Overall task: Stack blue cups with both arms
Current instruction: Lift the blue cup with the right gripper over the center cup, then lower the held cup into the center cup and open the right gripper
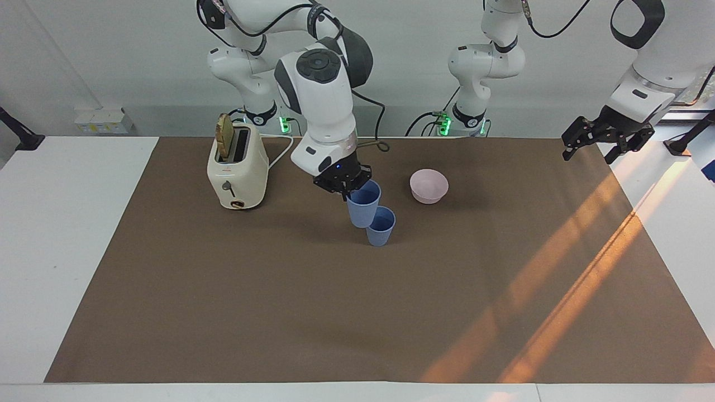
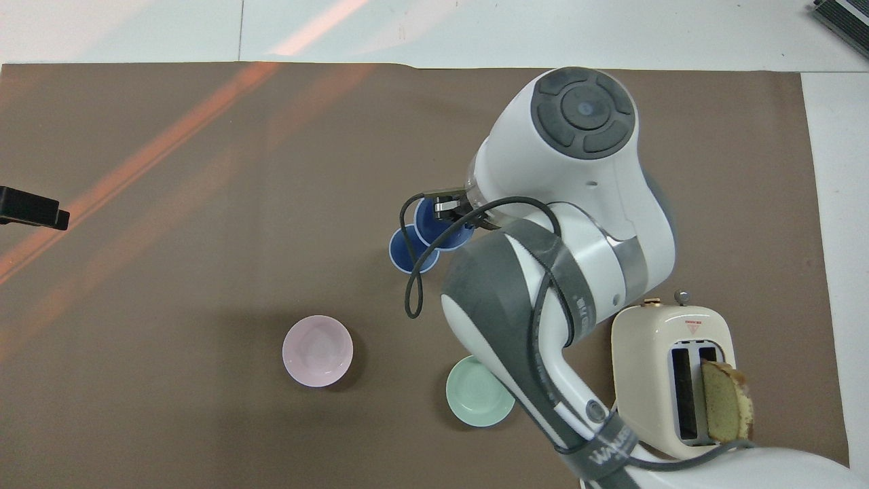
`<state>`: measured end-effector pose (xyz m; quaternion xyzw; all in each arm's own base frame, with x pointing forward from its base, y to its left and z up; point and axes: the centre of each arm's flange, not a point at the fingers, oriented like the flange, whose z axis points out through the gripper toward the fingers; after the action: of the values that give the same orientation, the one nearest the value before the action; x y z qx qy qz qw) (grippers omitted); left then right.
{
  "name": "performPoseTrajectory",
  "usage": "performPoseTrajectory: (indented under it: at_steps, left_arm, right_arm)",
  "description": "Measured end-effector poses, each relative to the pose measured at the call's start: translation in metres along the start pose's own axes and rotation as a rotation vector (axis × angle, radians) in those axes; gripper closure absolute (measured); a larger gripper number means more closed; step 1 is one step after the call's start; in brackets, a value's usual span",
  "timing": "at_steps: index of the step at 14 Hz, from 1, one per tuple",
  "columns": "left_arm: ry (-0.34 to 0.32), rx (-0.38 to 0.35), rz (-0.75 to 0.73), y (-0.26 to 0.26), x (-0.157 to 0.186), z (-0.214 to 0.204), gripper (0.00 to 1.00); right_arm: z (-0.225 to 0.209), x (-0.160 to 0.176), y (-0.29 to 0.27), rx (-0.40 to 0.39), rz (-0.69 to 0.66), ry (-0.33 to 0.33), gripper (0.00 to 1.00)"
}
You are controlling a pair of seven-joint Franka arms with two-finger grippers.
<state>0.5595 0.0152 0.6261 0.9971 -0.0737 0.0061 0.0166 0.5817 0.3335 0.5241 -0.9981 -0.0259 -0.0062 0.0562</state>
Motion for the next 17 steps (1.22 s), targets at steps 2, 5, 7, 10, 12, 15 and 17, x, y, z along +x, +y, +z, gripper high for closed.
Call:
performPoseTrajectory:
  at_steps: [2,5,7,10,12,15,17]
  left_arm:
    - [0.001,0.0,0.0,0.0,0.0,0.0,0.0]
    - [0.001,0.0,0.0,0.0,0.0,-0.001,0.0]
    - [0.001,0.0,0.0,0.0,0.0,-0.001,0.0]
    - [0.001,0.0,0.0,0.0,0.0,-0.001,0.0]
    - [0.001,0.0,0.001,0.001,0.0,-0.001,0.0]
    - [0.001,0.0,0.002,0.001,0.0,-0.001,0.0]
    - [0.001,0.0,0.004,0.003,0.0,-0.001,0.0]
  right_arm:
    - [0.0,-0.006,-0.013,0.017,-0.009,-0.007,0.96]
    - [0.005,-0.001,-0.017,0.047,-0.005,0.014,0.96]
    - [0.015,0.002,-0.018,0.049,-0.002,0.015,0.96]
    - [0.031,0.005,-0.017,0.042,0.0,0.0,0.96]
    - [0.042,0.004,-0.016,0.037,0.002,-0.011,0.96]
    - [0.053,0.002,-0.014,0.027,0.004,-0.03,0.96]
    - [0.058,0.0,-0.014,0.023,0.003,-0.037,0.96]
